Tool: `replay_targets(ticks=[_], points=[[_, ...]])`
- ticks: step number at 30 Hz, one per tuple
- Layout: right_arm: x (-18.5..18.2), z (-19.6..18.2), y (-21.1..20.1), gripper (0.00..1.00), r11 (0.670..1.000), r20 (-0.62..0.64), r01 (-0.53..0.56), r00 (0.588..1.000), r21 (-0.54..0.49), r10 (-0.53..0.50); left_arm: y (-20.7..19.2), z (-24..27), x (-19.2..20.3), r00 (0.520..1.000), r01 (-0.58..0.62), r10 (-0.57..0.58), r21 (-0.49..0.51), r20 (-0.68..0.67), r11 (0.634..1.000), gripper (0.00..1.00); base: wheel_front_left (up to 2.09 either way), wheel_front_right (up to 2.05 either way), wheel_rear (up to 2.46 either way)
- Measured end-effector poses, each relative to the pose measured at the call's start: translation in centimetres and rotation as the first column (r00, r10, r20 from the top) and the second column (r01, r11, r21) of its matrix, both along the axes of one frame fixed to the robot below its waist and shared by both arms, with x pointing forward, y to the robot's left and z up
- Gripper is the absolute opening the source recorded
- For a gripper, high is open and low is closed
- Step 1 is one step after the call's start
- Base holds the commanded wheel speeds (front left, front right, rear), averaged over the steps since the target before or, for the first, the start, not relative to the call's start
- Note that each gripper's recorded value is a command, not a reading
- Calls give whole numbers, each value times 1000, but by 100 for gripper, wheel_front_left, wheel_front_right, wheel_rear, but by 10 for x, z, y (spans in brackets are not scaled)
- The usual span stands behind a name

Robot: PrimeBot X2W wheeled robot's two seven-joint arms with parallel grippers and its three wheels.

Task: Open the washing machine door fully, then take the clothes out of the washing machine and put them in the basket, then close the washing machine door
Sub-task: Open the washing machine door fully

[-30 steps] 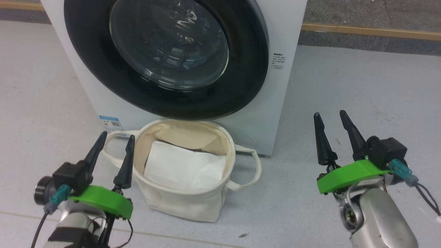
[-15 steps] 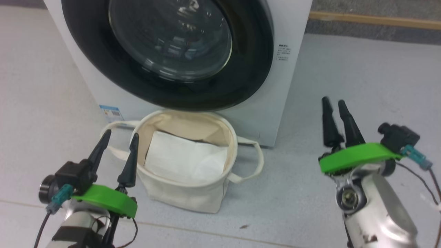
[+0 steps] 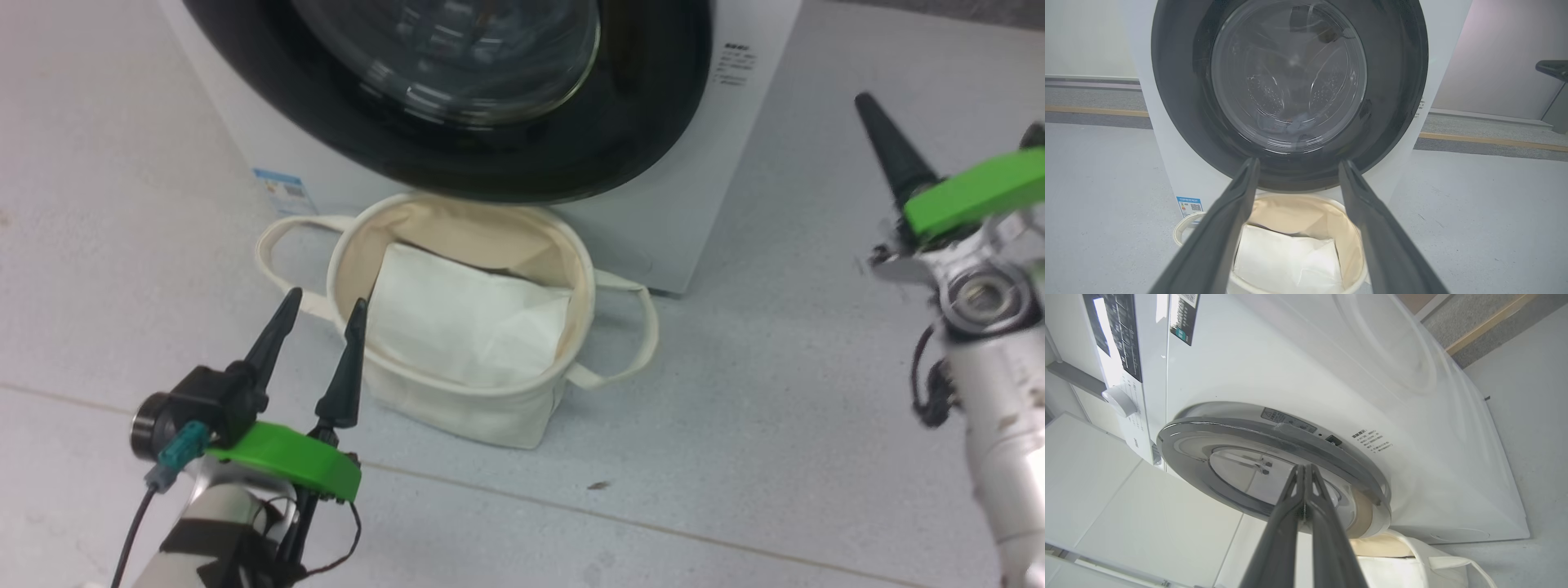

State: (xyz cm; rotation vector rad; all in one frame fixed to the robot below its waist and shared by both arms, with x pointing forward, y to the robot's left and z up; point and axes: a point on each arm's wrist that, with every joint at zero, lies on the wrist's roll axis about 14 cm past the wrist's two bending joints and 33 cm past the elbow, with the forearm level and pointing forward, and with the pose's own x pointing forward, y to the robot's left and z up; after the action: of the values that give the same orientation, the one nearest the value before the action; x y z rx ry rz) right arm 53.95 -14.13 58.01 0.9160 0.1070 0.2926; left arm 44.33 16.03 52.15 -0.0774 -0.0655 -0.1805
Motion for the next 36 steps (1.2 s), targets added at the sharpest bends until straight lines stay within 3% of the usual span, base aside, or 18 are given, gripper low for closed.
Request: replay_targets(ticks=[8,17,36], points=[[41,3,11,0,987,-110,-152,981,59,158,2,-19,4,999,-15,15,-11,-46,1000,100,0,0,0],[78,-6,28,0,966,-214,-239,943,95,254,9,-42,6,994,-43,41,-21,-101,999,100,0,0,0],[140,-33,73,0,950,-250,-300,916,90,313,28,-68,22,983,-113,108,-27,-147,993,100,0,0,0]])
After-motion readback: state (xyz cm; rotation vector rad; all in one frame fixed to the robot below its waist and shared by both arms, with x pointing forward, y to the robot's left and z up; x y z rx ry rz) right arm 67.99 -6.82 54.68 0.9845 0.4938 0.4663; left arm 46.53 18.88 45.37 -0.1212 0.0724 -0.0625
